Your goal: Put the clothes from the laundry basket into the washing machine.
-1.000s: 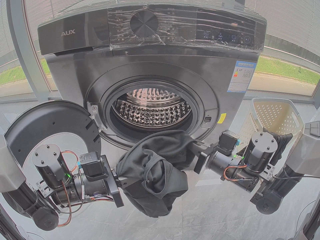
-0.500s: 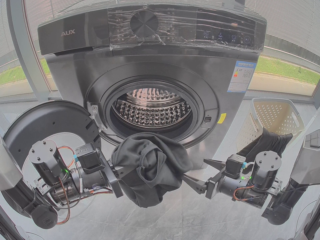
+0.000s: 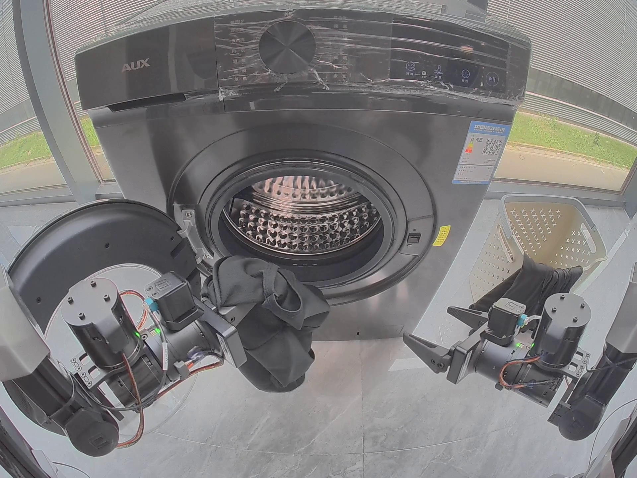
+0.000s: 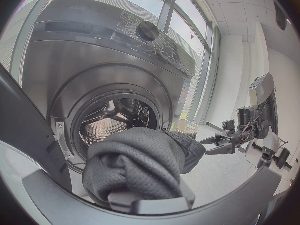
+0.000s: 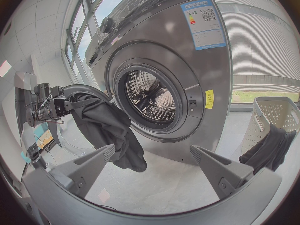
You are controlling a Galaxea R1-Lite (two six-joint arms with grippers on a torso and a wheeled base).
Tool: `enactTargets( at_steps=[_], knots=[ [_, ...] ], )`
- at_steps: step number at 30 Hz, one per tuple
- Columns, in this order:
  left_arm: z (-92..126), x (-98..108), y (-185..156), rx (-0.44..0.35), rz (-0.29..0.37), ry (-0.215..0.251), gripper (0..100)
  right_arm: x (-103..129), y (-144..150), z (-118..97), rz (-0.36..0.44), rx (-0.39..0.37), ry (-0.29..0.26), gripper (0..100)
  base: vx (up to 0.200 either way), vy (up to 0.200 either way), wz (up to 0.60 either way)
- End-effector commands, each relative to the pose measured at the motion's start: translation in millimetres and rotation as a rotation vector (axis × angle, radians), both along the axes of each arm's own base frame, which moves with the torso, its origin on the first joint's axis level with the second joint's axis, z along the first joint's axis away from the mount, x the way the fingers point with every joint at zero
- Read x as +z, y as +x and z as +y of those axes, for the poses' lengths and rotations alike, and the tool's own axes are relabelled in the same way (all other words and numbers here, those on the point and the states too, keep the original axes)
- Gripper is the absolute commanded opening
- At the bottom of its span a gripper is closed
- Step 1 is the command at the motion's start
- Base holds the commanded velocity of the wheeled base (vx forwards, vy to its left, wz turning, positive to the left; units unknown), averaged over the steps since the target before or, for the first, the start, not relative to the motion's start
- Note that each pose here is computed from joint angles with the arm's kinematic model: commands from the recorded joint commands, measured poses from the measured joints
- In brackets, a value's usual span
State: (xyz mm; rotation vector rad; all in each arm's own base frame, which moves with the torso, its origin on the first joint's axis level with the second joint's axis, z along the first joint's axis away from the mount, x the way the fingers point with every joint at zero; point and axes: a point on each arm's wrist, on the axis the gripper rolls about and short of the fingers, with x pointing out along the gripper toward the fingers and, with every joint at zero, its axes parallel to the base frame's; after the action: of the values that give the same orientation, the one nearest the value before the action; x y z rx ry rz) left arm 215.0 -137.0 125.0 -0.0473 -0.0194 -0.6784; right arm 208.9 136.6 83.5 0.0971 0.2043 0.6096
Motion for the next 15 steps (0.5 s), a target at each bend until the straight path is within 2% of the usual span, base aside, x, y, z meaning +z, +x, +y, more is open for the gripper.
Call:
enactTargets(
  at_steps=[1,9,14,15],
  knots=[
    [1.3,-4.7,0.3,0.009,0.014,0.014,0,1.9,0.8,-2.5,-0.005,-0.011,0.006,100,0.0,0.0,0.0],
    [1.2,-15.6,-3.1,0.023,0.056,0.044,0,2.6,1.2,-1.4,-0.008,-0.008,0.01,100,0.0,0.0,0.0],
    [1.1,-18.0,1.3,0.027,0.066,0.041,0,2.6,0.0,0.5,-0.007,0.001,0.011,100,0.0,0.0,0.0],
    [0.9,-18.1,1.6,0.027,0.067,0.04,0,2.6,0.0,0.5,-0.007,0.001,0.011,100,0.2,0.0,0.0]
  ],
)
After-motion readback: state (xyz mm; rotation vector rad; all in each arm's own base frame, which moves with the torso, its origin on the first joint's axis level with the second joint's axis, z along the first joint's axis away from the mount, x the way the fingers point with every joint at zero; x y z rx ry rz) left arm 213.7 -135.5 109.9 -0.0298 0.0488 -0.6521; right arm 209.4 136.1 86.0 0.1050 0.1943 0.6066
